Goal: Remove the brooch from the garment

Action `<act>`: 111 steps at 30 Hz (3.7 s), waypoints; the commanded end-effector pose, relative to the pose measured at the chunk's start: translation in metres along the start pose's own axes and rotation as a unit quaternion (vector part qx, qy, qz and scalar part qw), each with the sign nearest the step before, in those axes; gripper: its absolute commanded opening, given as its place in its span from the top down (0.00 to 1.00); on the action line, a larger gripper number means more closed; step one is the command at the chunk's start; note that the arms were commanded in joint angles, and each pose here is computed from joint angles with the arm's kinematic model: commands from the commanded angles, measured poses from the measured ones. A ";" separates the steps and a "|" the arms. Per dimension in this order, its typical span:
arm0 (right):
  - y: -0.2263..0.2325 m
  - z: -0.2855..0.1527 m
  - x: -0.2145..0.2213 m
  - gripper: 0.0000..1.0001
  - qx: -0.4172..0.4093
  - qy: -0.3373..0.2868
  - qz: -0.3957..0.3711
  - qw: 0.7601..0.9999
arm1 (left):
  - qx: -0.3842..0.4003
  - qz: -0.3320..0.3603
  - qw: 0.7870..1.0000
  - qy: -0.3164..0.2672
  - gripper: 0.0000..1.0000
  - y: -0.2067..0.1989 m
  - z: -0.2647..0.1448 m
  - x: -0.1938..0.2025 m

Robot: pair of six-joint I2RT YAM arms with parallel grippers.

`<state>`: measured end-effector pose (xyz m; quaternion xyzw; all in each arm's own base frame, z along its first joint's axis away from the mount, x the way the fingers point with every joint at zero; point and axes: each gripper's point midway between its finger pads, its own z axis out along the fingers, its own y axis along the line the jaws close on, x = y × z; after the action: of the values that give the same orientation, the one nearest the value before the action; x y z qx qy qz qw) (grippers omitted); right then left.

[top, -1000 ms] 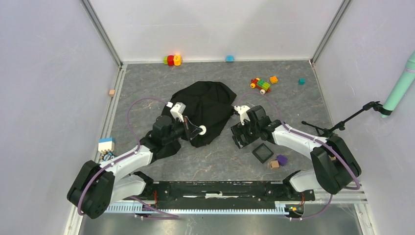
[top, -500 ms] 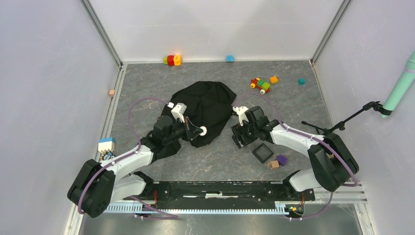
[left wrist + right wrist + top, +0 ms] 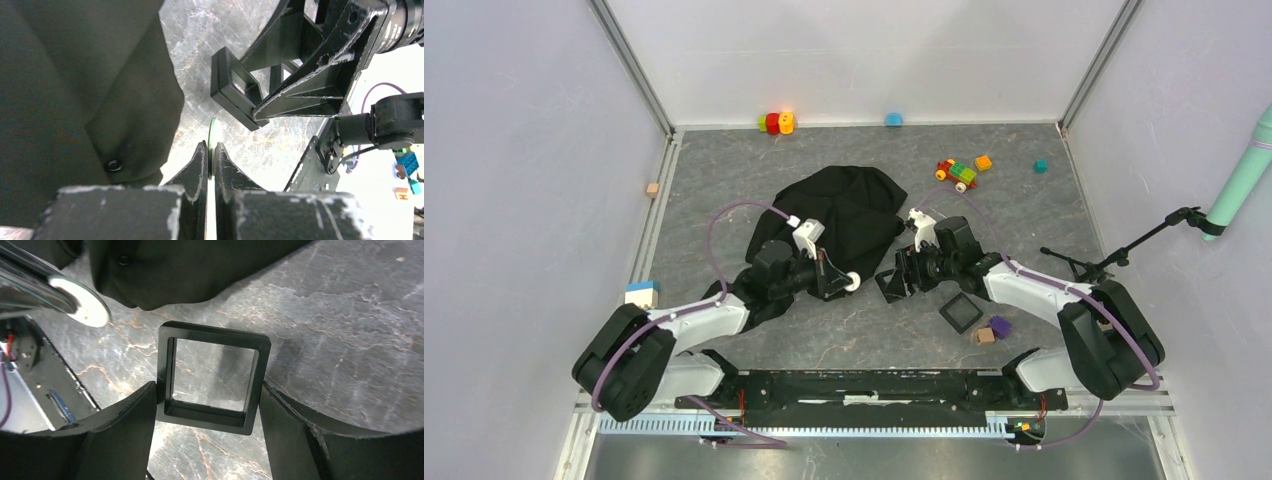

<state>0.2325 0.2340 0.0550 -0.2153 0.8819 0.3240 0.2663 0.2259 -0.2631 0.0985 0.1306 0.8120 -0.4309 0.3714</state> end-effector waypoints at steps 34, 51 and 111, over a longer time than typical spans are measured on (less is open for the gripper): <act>0.032 -0.005 -0.021 0.39 -0.083 -0.064 0.013 0.994 | 0.025 -0.278 0.958 0.060 0.98 0.008 0.057 0.048; 0.017 0.001 -0.015 0.41 -0.082 -0.101 0.095 0.987 | -0.082 -0.049 0.995 0.036 0.98 0.018 0.022 0.018; 0.019 -0.024 -0.010 0.42 -0.170 -0.083 0.185 0.964 | 0.012 0.617 0.778 -0.114 0.98 -0.056 0.056 -0.007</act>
<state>0.2131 0.2282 0.0718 -0.0525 0.8263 0.5156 0.2204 0.2320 -0.3239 0.0998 0.5464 0.5487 -0.1248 0.6203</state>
